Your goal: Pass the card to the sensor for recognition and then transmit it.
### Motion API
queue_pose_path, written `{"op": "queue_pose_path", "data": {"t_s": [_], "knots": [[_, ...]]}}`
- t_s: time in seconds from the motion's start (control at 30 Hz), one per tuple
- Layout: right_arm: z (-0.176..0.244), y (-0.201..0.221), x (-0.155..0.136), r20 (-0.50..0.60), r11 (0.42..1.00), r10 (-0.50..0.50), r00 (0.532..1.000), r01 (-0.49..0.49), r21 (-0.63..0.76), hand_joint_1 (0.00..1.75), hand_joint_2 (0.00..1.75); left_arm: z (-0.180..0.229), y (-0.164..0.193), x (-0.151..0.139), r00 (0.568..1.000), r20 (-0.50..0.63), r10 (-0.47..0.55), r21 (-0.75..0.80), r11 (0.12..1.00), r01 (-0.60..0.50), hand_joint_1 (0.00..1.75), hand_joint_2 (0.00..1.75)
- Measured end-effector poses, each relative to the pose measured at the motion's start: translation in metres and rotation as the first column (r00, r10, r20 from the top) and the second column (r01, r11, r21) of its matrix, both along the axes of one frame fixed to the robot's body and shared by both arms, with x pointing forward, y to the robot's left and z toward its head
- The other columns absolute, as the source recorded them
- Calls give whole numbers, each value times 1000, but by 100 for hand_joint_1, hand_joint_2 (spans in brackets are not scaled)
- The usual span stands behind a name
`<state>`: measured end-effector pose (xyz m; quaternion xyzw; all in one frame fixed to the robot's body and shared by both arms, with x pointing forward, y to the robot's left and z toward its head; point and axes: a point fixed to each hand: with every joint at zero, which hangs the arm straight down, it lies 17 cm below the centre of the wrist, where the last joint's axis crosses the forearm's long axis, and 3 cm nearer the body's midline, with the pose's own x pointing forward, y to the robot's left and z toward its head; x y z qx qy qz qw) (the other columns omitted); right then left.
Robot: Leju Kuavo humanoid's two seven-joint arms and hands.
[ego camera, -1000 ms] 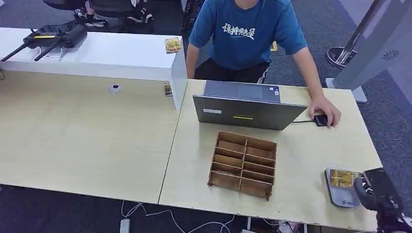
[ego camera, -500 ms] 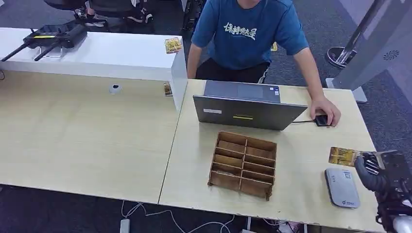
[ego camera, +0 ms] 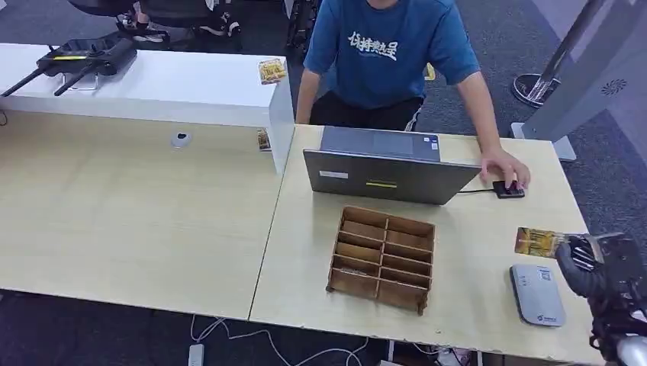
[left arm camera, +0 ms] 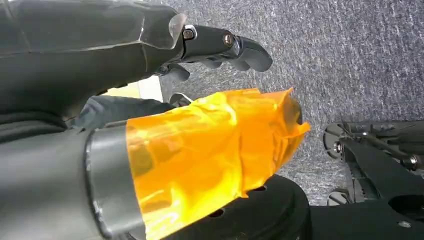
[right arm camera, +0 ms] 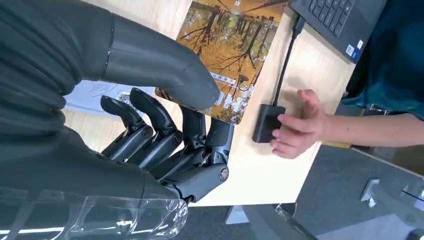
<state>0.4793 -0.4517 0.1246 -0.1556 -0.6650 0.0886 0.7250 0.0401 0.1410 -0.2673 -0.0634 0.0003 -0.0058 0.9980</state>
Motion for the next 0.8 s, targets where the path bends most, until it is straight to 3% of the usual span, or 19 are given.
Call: {"op": "queue_pose_path", "data": {"t_s": [0.17,0.33,0.4,0.5,0.53,0.57,0.8], "knots": [[14,-3,8,41,997,-30,999,33,-72,175,175,0,0,0,1000,1,-4,-1,1000,4,0,0],[55,-7,22,177,935,-84,981,139,-325,175,175,0,-1,-1,1000,-2,-20,-5,1000,20,0,0],[88,-11,24,294,829,-122,948,260,-495,175,175,1,-2,-3,999,-9,-41,-9,999,41,0,0],[143,18,25,475,545,-44,879,420,-726,175,175,1,-2,-5,998,-16,-68,-14,998,67,0,0],[153,31,26,496,484,-11,868,439,-757,175,175,1,-3,-4,997,-14,-71,-16,997,71,0,0],[158,40,26,509,458,8,861,449,-767,175,175,1,-3,-2,997,-14,-73,-17,997,73,0,0],[186,72,28,584,439,48,810,508,-741,175,175,2,-4,-3,996,-17,-83,-22,996,83,0,0]]}}
